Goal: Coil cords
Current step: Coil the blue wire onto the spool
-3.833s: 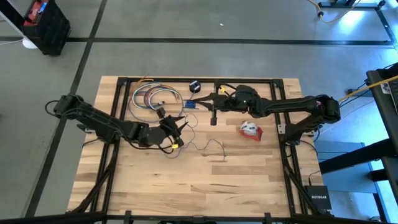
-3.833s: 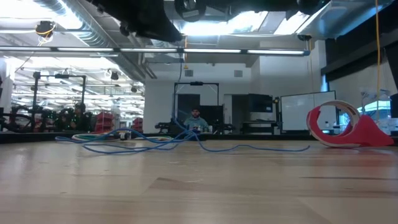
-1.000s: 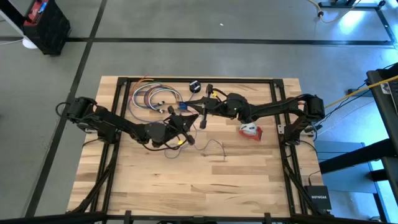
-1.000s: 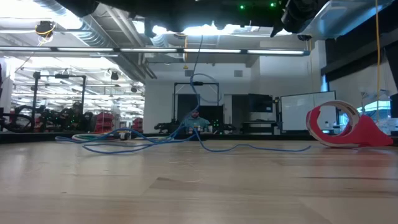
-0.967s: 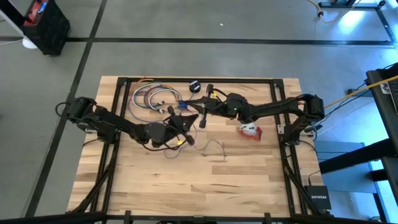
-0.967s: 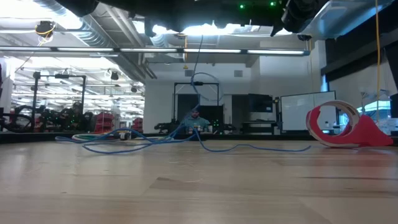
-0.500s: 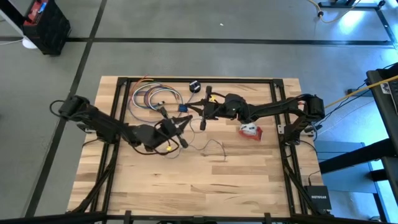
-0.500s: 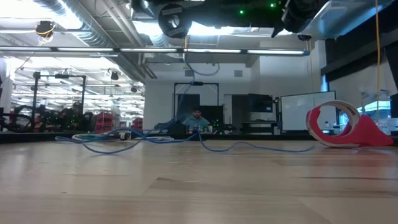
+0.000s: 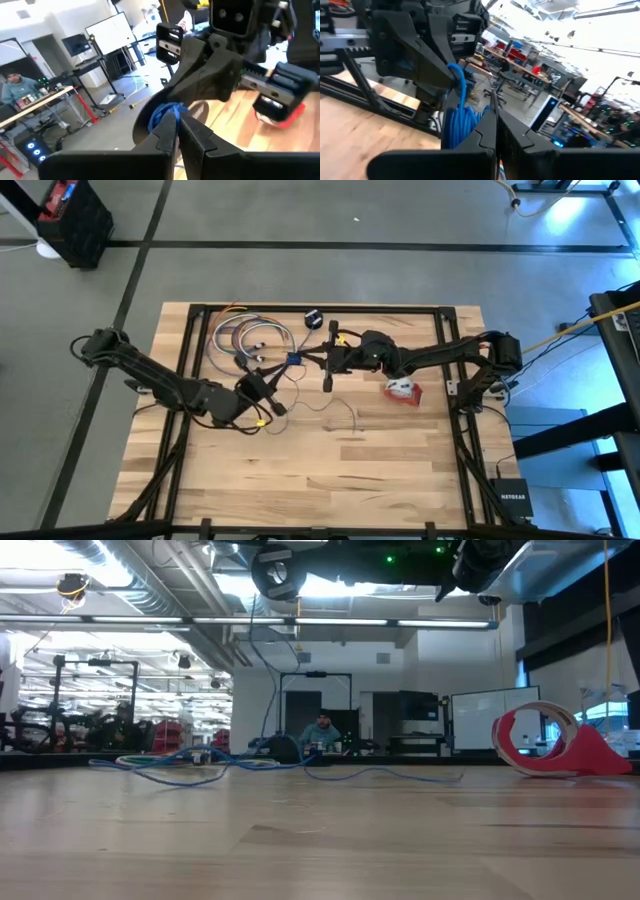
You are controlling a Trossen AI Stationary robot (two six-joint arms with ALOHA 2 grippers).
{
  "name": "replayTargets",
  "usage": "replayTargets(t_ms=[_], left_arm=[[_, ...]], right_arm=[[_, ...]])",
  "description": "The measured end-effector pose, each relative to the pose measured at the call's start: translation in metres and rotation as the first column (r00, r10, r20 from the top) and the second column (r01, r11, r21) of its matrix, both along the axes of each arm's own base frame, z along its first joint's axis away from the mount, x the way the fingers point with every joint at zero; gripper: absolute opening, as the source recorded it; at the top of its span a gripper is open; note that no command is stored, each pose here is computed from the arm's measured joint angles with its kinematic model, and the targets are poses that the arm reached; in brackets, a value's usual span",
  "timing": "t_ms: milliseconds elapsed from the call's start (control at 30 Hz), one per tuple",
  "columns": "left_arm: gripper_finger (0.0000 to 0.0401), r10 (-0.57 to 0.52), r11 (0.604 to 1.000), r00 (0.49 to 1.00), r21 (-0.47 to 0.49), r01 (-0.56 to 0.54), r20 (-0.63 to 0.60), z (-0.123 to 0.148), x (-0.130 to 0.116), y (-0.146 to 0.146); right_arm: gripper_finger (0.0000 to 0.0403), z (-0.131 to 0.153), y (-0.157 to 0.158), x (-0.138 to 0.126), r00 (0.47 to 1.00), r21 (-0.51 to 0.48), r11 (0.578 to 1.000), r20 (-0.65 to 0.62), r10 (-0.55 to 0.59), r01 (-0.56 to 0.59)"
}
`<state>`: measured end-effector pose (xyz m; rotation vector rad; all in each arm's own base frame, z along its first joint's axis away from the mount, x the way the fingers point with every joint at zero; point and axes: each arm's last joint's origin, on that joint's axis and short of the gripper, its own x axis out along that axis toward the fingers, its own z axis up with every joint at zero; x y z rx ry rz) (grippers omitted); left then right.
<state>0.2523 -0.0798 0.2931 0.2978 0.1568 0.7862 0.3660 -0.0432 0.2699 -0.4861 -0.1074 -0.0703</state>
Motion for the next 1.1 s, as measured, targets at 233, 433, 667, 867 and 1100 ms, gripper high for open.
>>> replayTargets(t_ms=[233, 433, 667, 867, 1100], left_arm=[[0.0006, -0.016, 1.0, 0.994, 0.023, 0.018, -0.111, -0.012, -0.005, -0.005], [0.0015, -0.018, 0.999, 0.992, 0.029, 0.022, -0.127, -0.014, -0.006, -0.005], [0.0042, 0.004, 1.0, 0.993, -0.011, -0.005, -0.118, -0.019, -0.006, -0.001], [0.0099, 0.042, 0.997, 0.994, -0.054, -0.047, -0.099, -0.023, -0.005, 0.008], [0.0147, -0.038, 0.985, 0.999, -0.172, 0.033, -0.027, -0.02, -0.01, 0.004]], right_arm=[[0.0009, 0.004, 0.001, -0.002, 1.0, 0.028, 0.999, 0.007, 0.03, -0.03], [0.0009, 0.01, 0.002, -0.006, 0.999, 0.044, 0.998, 0.002, 0.041, -0.041], [0.0009, 0.015, 0.002, -0.009, 0.999, 0.067, 0.996, 0.004, 0.053, -0.054], [0.0009, 0.015, 0.003, -0.009, 0.997, 0.073, 0.994, 0.005, 0.077, -0.077], [0.0009, 0.015, 0.002, -0.009, 0.998, 0.076, 0.995, -0.001, 0.067, -0.066]])
